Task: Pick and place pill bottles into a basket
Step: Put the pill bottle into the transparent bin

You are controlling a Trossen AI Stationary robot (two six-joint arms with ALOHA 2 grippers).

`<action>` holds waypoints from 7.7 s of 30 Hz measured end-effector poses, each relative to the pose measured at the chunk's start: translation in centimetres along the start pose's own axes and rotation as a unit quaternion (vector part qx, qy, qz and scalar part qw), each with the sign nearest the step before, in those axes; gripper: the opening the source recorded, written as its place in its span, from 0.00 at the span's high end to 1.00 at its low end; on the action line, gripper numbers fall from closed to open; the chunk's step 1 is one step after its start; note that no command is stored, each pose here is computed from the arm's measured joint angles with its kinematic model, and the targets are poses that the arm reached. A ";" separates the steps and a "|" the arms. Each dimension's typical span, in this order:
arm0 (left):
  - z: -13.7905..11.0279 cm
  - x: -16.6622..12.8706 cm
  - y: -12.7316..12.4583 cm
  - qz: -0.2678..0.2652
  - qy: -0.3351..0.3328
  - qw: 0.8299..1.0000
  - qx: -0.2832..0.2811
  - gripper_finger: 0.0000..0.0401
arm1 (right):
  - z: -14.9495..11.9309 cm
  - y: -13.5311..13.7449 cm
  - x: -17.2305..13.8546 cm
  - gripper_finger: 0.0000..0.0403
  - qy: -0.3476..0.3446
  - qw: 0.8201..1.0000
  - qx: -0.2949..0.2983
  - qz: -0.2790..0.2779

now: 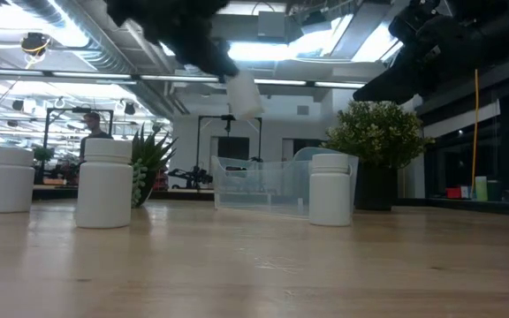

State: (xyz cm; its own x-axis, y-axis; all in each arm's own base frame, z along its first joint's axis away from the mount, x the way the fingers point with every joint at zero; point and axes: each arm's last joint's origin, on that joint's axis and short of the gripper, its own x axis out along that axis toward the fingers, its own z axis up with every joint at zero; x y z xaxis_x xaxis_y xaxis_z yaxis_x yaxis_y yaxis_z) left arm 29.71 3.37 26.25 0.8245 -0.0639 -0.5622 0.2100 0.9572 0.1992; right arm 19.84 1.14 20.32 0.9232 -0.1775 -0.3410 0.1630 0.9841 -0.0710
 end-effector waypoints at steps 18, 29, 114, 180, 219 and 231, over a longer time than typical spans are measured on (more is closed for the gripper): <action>0.7 7.0 1.7 -0.027 0.072 0.997 0.032 0.62 | 0.0 0.0 0.0 0.98 -0.001 1.000 -0.001 0.000; -0.1 8.8 1.8 -0.030 0.083 0.995 0.055 0.62 | 0.0 0.0 0.0 0.98 0.000 1.000 -0.003 0.000; -1.6 14.2 1.2 -0.033 0.019 0.998 0.056 0.48 | 0.0 0.0 0.0 0.98 0.002 1.000 -0.002 0.000; 0.5 -6.2 -9.4 0.002 0.073 0.996 -0.043 1.00 | 0.3 0.3 0.0 0.98 -0.014 0.998 -0.038 0.048; -1.7 -5.3 -13.8 -0.044 0.033 0.997 -0.047 0.46 | -0.3 0.3 0.0 0.98 0.016 0.998 -0.018 0.051; -1.8 -4.4 -13.9 -0.013 0.037 0.996 -0.080 0.46 | -0.3 0.3 0.0 0.98 0.015 0.998 -0.017 0.051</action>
State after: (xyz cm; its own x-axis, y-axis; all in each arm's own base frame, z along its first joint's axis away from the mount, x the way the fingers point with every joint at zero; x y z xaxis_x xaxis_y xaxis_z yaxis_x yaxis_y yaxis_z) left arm 22.18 -9.12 24.53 0.7774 -0.0743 -0.6246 0.1403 0.9885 0.0570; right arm 19.76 1.42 20.01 0.9231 -0.0777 -0.3767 0.0571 0.9962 -0.0656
